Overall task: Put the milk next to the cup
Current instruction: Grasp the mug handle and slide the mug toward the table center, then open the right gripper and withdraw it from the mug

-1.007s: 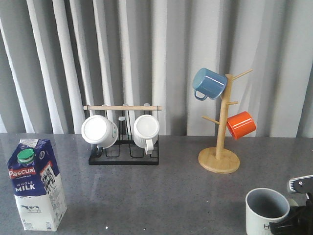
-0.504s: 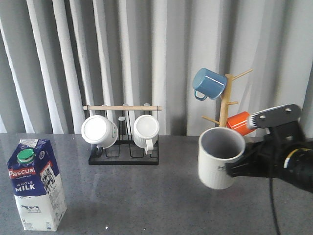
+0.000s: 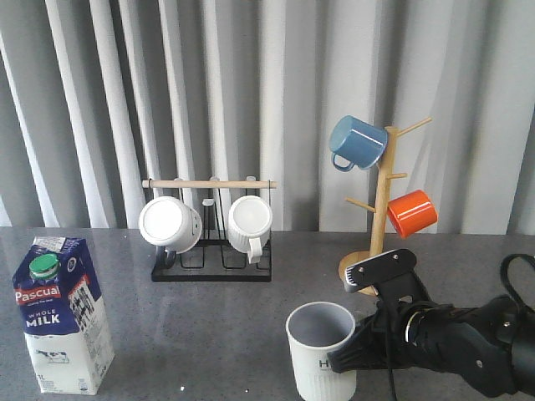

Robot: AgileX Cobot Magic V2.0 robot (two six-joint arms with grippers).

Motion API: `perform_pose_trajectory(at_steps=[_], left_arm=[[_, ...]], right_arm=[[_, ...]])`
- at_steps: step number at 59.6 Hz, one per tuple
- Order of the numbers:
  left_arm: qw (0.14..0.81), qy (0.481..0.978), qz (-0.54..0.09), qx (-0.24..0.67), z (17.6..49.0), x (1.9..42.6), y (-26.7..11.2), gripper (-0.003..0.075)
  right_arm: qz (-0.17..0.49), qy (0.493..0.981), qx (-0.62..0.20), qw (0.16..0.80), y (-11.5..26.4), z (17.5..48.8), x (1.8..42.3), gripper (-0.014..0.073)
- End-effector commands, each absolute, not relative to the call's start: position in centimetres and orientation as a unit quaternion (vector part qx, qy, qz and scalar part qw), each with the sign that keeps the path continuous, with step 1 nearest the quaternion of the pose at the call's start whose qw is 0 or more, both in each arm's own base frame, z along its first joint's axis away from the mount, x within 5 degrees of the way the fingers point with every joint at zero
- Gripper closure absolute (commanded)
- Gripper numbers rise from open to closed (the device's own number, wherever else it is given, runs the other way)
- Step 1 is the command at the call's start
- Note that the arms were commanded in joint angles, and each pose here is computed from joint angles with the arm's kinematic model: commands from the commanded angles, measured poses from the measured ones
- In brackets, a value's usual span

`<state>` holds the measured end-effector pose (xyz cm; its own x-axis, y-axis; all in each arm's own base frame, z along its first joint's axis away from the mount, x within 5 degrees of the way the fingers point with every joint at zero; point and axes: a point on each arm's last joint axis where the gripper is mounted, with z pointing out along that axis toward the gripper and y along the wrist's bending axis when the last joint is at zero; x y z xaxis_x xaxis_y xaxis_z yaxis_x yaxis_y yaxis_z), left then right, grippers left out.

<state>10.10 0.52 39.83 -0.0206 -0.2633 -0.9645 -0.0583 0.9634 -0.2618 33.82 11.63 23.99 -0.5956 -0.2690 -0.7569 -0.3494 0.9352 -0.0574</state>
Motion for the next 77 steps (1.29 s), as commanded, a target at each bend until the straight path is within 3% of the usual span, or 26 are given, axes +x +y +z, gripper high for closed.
perform_pose_trajectory(at_steps=[1, 20, 38, 52, 69, 77], left_arm=[[0.721, 0.679, -0.078, -0.109, 41.3, 10.1, 0.5, 0.0395], [0.721, 0.679, -0.078, -0.109, 41.3, 10.1, 0.5, 0.0395], [0.719, 0.682, -0.078, -0.11, 41.3, 10.1, 0.5, 0.0395], [0.719, 0.682, -0.078, -0.11, 41.3, 10.1, 0.5, 0.0395], [0.719, 0.682, -0.078, -0.11, 41.3, 10.1, 0.5, 0.0395], [0.719, 0.682, -0.078, -0.11, 41.3, 10.1, 0.5, 0.0395]], right_arm=[[0.059, 0.869, -0.166, 0.463, 11.7, 26.5, 34.1, 0.058], [0.056, 0.895, -0.16, 0.412, 11.8, 24.5, 34.3, 0.0542], [0.045, 0.9, -0.174, 0.398, 11.5, 25.0, 33.6, 0.0361], [0.043, 0.897, -0.177, 0.403, 11.1, 26.9, 32.5, 0.0253], [0.034, 0.902, -0.179, 0.391, 10.1, 29.7, 30.0, 0.0253], [0.044, 0.891, -0.17, 0.419, 9.5, 32.4, 28.0, 0.0255]])
